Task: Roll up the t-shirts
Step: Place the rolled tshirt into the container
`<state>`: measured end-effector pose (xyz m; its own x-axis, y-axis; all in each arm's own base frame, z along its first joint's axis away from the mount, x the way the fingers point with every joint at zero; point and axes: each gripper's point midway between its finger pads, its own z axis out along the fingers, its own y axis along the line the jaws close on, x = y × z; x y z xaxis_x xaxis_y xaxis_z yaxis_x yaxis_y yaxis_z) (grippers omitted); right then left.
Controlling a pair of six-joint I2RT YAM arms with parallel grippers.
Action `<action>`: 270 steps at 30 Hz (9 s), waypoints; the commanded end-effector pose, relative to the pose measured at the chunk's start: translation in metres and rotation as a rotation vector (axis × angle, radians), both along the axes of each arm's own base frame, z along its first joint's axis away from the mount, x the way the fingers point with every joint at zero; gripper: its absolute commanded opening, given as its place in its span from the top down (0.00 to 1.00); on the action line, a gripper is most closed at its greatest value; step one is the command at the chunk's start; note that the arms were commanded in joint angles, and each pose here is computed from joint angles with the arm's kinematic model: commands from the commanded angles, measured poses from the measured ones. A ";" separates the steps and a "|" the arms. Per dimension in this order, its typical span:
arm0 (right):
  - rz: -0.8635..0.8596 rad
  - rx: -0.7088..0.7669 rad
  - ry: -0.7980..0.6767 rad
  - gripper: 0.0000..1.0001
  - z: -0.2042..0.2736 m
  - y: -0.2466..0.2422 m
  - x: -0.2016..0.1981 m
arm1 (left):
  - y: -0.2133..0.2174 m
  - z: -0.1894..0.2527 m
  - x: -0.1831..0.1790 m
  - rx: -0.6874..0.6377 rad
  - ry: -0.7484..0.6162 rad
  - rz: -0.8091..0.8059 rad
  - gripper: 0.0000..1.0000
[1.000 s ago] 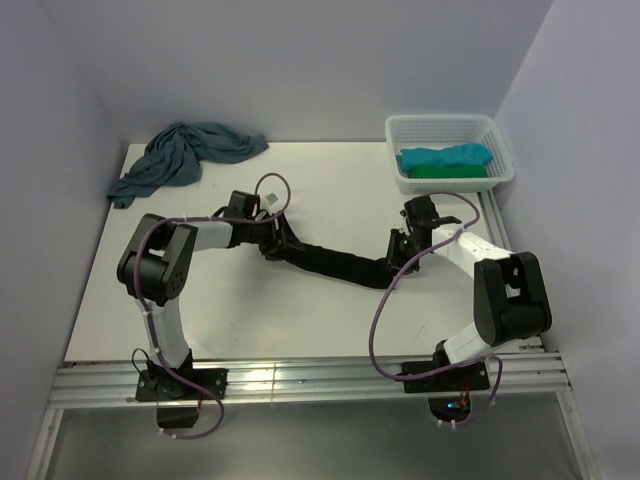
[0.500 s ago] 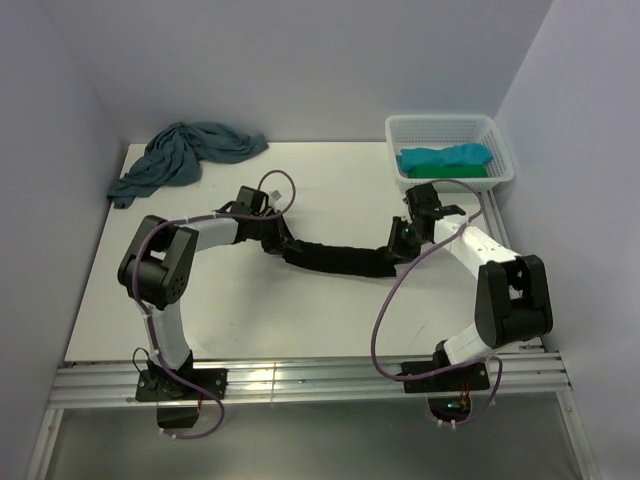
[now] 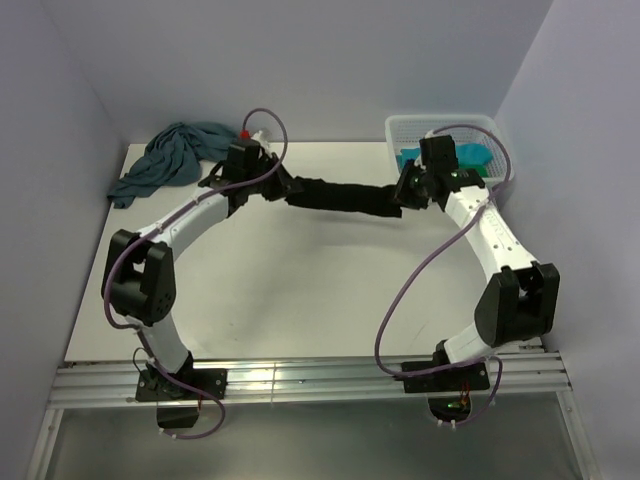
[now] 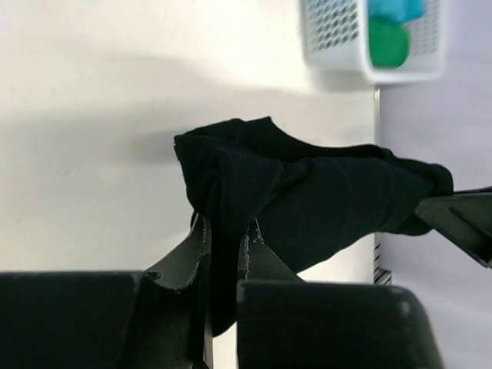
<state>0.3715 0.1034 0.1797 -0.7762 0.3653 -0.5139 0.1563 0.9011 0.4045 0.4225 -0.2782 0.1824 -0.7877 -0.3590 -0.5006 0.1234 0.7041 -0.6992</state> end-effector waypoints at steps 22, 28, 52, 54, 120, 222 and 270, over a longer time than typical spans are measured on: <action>-0.338 0.060 -0.112 1.00 -0.027 -0.115 0.214 | -0.180 0.086 0.089 -0.265 -0.304 -0.144 1.00; -0.279 0.089 0.046 1.00 -0.078 -0.105 0.215 | -0.187 0.084 0.083 -0.272 -0.295 -0.164 1.00; 0.352 0.263 0.230 1.00 -0.034 0.198 -0.021 | 0.002 0.088 -0.046 -0.005 -0.197 -0.032 1.00; 0.352 0.265 0.191 1.00 -0.022 0.201 -0.023 | 0.018 0.082 -0.060 0.005 -0.171 -0.016 1.00; 0.329 -0.181 -0.100 1.00 -0.085 0.101 0.161 | 0.075 -0.120 0.041 0.402 0.169 0.496 1.00; 0.238 -0.197 -0.021 1.00 -0.114 0.075 0.176 | 0.079 -0.085 0.051 0.547 0.183 0.539 0.57; -0.223 -0.057 0.224 0.40 0.026 0.015 0.021 | 0.120 0.022 -0.044 0.303 0.102 0.453 0.00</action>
